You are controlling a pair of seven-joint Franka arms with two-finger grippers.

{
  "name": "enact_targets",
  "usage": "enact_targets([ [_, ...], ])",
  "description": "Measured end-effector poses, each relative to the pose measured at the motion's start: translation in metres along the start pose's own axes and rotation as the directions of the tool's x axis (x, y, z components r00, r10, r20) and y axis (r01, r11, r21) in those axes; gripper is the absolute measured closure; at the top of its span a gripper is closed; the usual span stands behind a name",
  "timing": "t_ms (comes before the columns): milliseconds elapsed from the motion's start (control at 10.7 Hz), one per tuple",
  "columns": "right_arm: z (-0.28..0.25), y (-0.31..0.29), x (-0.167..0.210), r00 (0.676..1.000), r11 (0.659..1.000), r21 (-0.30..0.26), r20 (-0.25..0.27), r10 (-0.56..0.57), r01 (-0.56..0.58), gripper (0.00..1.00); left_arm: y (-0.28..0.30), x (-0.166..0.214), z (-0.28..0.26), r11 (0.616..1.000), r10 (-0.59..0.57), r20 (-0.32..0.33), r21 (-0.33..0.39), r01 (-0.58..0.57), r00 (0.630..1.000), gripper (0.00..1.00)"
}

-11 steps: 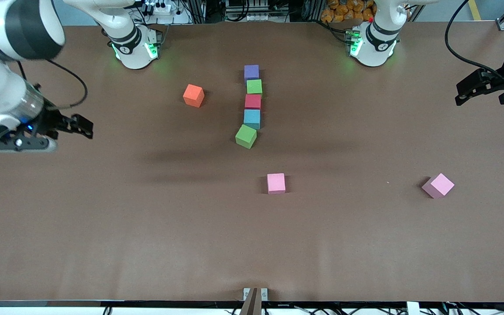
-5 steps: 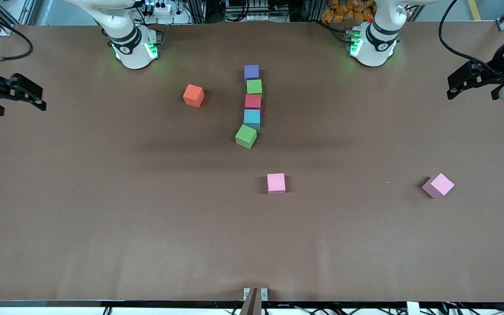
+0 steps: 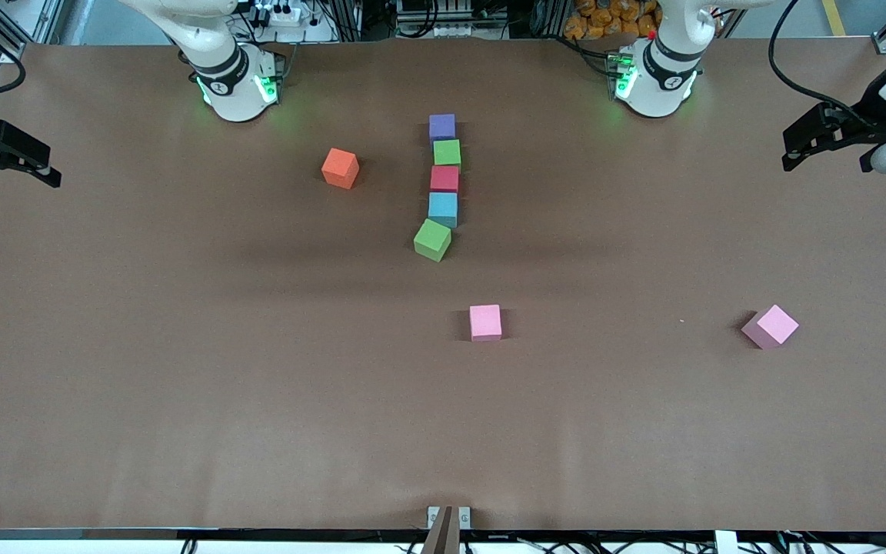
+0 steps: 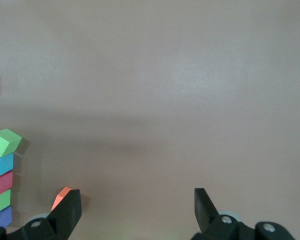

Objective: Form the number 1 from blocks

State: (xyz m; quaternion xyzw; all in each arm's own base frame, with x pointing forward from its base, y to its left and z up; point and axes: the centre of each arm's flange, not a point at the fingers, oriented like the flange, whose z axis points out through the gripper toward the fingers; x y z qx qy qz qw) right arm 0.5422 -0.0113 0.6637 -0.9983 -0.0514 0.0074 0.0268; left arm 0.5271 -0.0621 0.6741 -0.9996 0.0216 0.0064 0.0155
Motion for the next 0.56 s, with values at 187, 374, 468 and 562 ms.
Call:
enact_targets([
  [187, 0.0008, -0.0008, 0.0006, 1.0, 1.0, 0.002, 0.001, -0.002, 0.002, 0.0, 0.0007, -0.0004, -0.0005, 1.0, 0.001, -0.001, 0.0, -0.001, 1.0, 0.0],
  [374, 0.0009, -0.0011, 0.0007, 1.0, 1.0, 0.002, 0.002, -0.002, 0.002, 0.0, 0.0007, -0.001, -0.0014, 1.0, 0.001, -0.003, 0.0, -0.001, 1.0, 0.0],
  [468, 0.001, -0.0011, 0.0007, 1.0, 1.0, 0.002, 0.002, -0.002, 0.002, 0.0, 0.0006, -0.0015, -0.0021, 1.0, 0.001, -0.004, 0.0, -0.001, 1.0, 0.0],
  [562, 0.0012, -0.0011, 0.0007, 1.0, 1.0, 0.002, 0.003, -0.002, 0.002, 0.0, 0.0005, -0.002, -0.003, 1.0, 0.001, -0.006, 0.0, -0.001, 1.0, 0.0],
])
